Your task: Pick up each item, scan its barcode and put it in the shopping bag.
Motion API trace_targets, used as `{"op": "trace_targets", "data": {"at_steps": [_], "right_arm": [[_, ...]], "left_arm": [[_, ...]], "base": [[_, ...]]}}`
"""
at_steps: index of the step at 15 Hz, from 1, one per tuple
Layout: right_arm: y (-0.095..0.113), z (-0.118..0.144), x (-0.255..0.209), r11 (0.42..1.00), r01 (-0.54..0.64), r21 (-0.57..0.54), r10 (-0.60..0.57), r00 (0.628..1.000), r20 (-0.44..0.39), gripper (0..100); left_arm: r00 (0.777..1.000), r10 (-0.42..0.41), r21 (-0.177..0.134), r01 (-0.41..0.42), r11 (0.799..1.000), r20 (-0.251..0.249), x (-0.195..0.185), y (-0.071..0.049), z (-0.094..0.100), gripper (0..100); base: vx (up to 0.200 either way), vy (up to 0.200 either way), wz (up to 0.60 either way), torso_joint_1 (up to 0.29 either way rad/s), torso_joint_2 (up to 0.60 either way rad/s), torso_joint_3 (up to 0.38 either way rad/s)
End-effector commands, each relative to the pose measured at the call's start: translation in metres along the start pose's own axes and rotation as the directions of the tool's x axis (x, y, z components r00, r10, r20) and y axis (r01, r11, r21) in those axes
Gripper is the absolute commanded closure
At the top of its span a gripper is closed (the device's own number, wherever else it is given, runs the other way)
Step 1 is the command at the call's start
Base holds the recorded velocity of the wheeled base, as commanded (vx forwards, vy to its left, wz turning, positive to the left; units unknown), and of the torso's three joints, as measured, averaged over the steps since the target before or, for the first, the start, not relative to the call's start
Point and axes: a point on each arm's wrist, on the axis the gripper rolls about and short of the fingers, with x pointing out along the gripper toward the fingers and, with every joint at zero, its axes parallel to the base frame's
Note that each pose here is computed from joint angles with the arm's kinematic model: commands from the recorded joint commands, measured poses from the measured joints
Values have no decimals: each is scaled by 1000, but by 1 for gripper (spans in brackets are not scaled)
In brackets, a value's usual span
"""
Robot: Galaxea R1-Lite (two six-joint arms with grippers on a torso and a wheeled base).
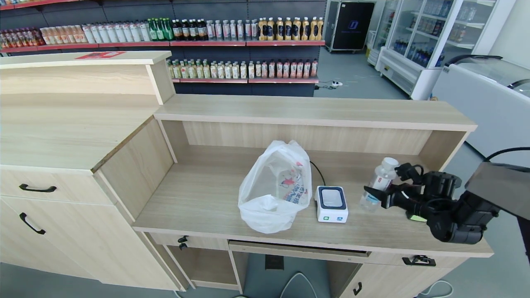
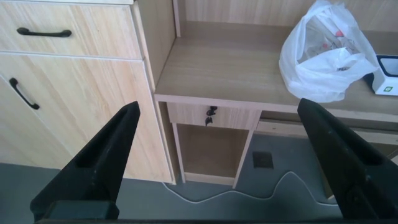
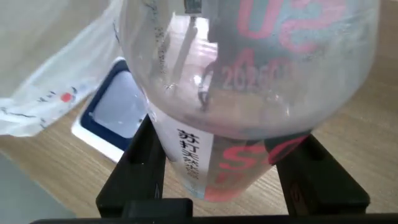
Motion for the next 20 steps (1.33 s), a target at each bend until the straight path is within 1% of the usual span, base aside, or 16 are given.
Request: {"op": "trace_targets", "data": {"at_steps": [1,2,3,4,6,7,8,9,10,11,12,13,14,15,18,20], "right_arm": [[17,107,-43,988,-118,104,108,989,98,100],[24,137,-64,974,-186,131,172,979,110,100],[32,159,-82,955,-254,155,238,965,112,100],[45,182,-104,927,-325,187,307,944,119,100],[72,215,-139,855,-463,232,440,886,145,100],[88,229,-155,803,-547,235,523,837,162,100],[100,237,-166,762,-598,246,574,801,169,100],[108,242,-173,734,-631,252,608,775,172,100],[119,250,-183,675,-689,264,670,722,171,100],[130,257,-195,609,-749,260,738,655,160,100],[140,259,-200,565,-789,242,782,606,148,100],[144,260,-202,551,-800,237,794,590,145,100],[158,259,-206,511,-830,224,826,546,137,100],[169,259,-208,482,-852,206,848,512,133,100],[178,262,-210,460,-880,115,870,473,138,100],[179,266,-209,459,-885,75,874,465,143,100]], "left_arm": [[1000,1,0,-1,1000,0,0,0,0,0],[1000,1,0,-1,1000,0,0,0,0,0],[1000,1,0,-1,1000,0,0,0,0,0],[1000,1,0,-1,1000,0,0,0,0,0],[1000,1,0,-1,1000,0,0,0,0,0],[1000,1,0,-1,1000,0,0,0,0,0],[1000,1,0,-1,1000,0,0,0,0,0],[1000,1,0,-1,1000,0,0,0,0,0],[1000,1,0,-1,1000,0,0,0,0,0],[1000,1,0,-1,1000,0,0,0,0,0],[1000,1,0,-1,1000,0,0,0,0,0],[1000,1,0,-1,1000,0,0,0,0,0],[1000,1,0,-1,1000,0,0,0,0,0],[1000,1,0,-1,1000,0,0,0,0,0],[1000,1,0,-1,1000,0,0,0,0,0],[1000,1,0,-1,1000,0,0,0,0,0]], "base": [[0,0,0,0,0,0],[0,0,0,0,0,0],[0,0,0,0,0,0],[0,0,0,0,0,0],[0,0,0,0,0,0],[0,0,0,0,0,0],[0,0,0,0,0,0],[0,0,0,0,0,0],[0,0,0,0,0,0],[0,0,0,0,0,0],[0,0,0,0,0,0],[0,0,0,0,0,0],[0,0,0,0,0,0],[0,0,0,0,0,0],[0,0,0,0,0,0],[0,0,0,0,0,0]]}}
